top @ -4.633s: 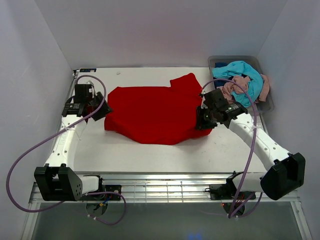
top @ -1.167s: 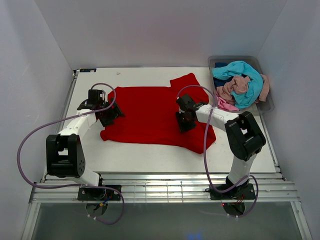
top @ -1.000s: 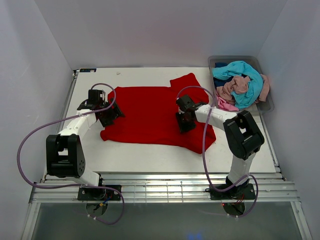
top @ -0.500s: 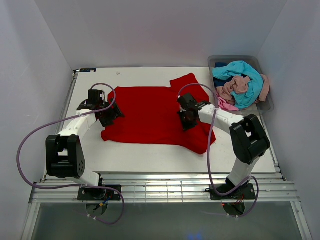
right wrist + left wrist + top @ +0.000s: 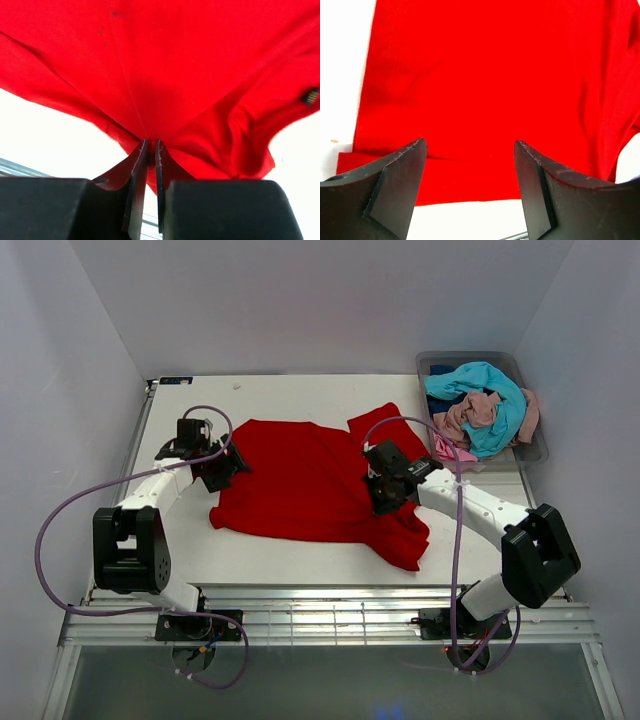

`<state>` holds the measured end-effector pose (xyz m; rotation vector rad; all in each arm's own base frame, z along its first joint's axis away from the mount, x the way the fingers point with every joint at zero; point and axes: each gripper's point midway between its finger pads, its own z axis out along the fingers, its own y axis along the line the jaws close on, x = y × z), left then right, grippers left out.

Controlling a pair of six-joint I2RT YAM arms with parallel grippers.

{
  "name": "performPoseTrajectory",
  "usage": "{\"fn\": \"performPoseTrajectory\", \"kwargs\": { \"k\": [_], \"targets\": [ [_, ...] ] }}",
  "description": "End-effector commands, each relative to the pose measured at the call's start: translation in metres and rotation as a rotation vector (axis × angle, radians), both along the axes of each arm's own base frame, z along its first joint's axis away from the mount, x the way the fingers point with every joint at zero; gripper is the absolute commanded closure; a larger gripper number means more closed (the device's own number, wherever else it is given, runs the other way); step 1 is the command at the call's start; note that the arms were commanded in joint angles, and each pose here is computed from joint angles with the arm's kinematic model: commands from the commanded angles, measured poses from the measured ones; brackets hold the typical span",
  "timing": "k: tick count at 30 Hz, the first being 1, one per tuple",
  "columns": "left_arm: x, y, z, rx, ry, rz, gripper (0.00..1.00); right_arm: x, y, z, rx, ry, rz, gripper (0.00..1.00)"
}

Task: Fold and stack the t-shirts
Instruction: Flatten out the tshirt

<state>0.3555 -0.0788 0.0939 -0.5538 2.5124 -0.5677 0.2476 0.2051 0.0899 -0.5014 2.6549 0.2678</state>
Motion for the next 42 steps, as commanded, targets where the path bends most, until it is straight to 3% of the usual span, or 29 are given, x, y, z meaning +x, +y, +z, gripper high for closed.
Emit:
{"fn": "performPoseTrajectory", "kwargs": {
  "k": [1, 6, 21, 34, 37, 40, 42],
  "targets": [
    [0.006, -0.009, 0.003, -0.039, -0.019, -0.022, 0.2, -0.02, -0.009, -0.017, -0.024, 0.064, -0.018, 0.85],
    [0.006, -0.011, -0.002, -0.048, -0.001, -0.024, 0.2, -0.025, -0.008, -0.034, -0.031, 0.104, -0.015, 0.77],
    [0.008, -0.01, 0.003, -0.047, -0.02, -0.02, 0.2, -0.04, -0.012, -0.046, -0.051, 0.151, -0.014, 0.64],
    [0.005, -0.011, -0.003, -0.05, -0.002, -0.016, 0.2, -0.051, -0.02, -0.027, -0.037, 0.136, -0.044, 0.67],
    [0.004, -0.011, -0.004, -0.051, 0.002, -0.015, 0.2, -0.051, -0.018, -0.022, -0.022, 0.129, -0.042, 0.75],
    [0.004, -0.01, -0.003, -0.051, -0.002, -0.016, 0.2, -0.053, -0.017, -0.019, -0.018, 0.135, -0.038, 0.92],
    [0.004, -0.01, -0.003, -0.05, -0.002, -0.016, 0.2, -0.056, -0.016, -0.016, -0.016, 0.143, -0.03, 0.92]
  ]
}}
